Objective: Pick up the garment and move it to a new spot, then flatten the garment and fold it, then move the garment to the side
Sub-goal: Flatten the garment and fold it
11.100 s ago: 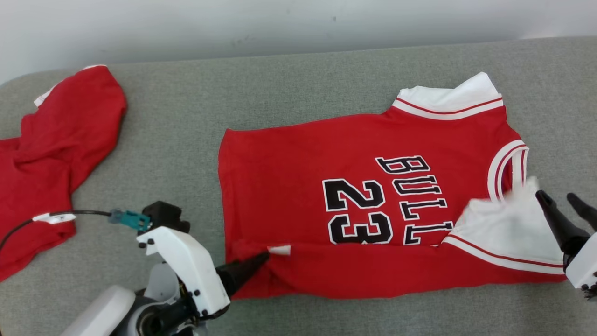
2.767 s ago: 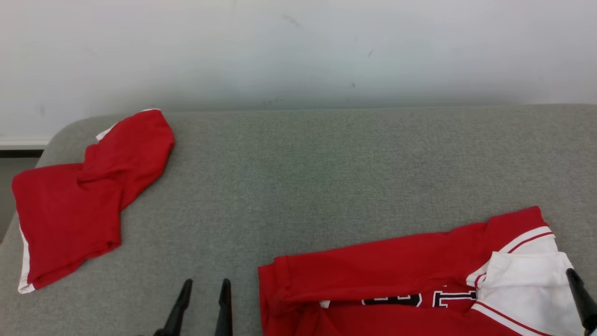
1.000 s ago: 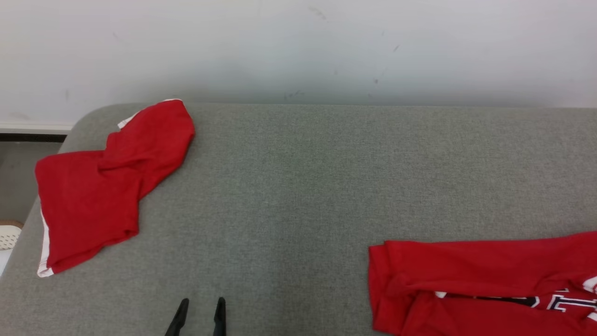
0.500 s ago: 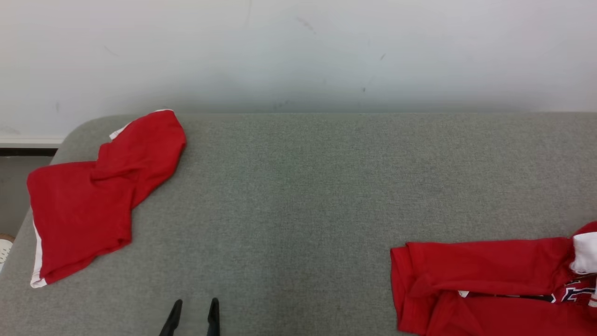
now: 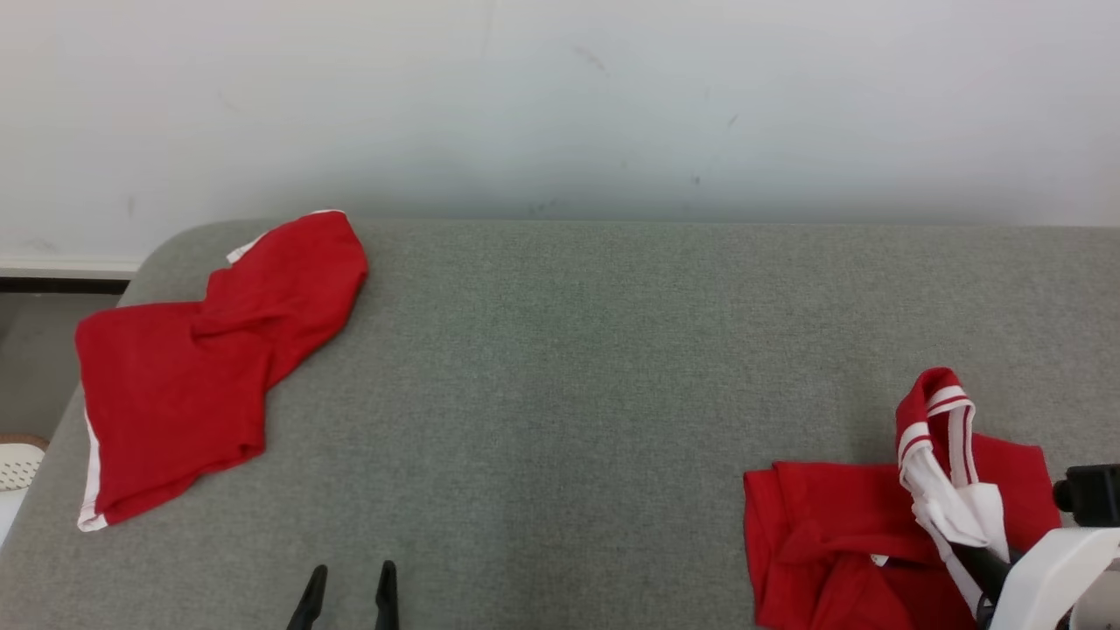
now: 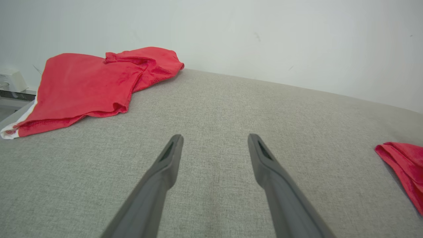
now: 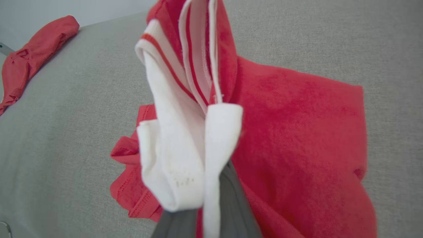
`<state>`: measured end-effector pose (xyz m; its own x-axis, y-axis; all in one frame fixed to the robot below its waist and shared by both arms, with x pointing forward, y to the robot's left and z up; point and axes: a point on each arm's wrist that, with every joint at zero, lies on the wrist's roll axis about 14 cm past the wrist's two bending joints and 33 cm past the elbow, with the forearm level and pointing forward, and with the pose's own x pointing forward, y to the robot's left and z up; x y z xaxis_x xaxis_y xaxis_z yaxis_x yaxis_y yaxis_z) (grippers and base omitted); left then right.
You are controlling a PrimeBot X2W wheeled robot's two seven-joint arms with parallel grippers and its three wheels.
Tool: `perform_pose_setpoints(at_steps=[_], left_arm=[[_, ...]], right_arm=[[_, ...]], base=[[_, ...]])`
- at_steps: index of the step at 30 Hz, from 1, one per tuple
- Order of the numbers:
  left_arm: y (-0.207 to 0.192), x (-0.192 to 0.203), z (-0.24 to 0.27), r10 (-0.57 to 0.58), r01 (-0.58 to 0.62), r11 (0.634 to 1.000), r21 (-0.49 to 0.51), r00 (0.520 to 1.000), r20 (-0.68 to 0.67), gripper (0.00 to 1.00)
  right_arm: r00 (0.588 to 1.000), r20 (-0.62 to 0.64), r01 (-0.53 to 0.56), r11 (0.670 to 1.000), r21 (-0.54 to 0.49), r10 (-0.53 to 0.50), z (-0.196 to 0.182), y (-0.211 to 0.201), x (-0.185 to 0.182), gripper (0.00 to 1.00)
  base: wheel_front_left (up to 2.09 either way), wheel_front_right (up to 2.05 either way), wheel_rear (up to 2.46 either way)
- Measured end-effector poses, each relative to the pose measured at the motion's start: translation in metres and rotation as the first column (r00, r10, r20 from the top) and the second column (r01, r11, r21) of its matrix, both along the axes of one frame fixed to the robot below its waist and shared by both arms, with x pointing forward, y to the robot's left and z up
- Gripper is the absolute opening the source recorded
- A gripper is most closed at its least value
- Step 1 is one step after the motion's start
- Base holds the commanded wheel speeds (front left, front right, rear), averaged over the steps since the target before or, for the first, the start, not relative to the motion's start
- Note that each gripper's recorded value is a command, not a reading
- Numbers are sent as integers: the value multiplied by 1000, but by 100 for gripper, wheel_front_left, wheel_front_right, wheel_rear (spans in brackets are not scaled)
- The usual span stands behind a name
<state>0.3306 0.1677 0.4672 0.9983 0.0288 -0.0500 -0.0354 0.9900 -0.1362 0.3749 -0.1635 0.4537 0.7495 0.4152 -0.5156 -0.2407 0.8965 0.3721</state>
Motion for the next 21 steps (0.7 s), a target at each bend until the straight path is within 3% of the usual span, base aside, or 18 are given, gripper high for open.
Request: perform_pose_setpoints(at_steps=[10,19,21], left_arm=[[5,-8,-7,21,-22,1000,-4,1000,-23,100],[3,-9,-11,16,-17,1000,-8,999,-39,100],[1,-9,-12,12,-12,1000,-10,999,-41,100]], right_arm=[[999,-49,2,999,45,0,-29,44,-5,0],[999,-38,10,997,73,-7,-30,60,-1,1],[999,-32,15,996,87,-13,-28,63,0,55]], base=[[0,0,0],[0,0,0],[0,0,0]])
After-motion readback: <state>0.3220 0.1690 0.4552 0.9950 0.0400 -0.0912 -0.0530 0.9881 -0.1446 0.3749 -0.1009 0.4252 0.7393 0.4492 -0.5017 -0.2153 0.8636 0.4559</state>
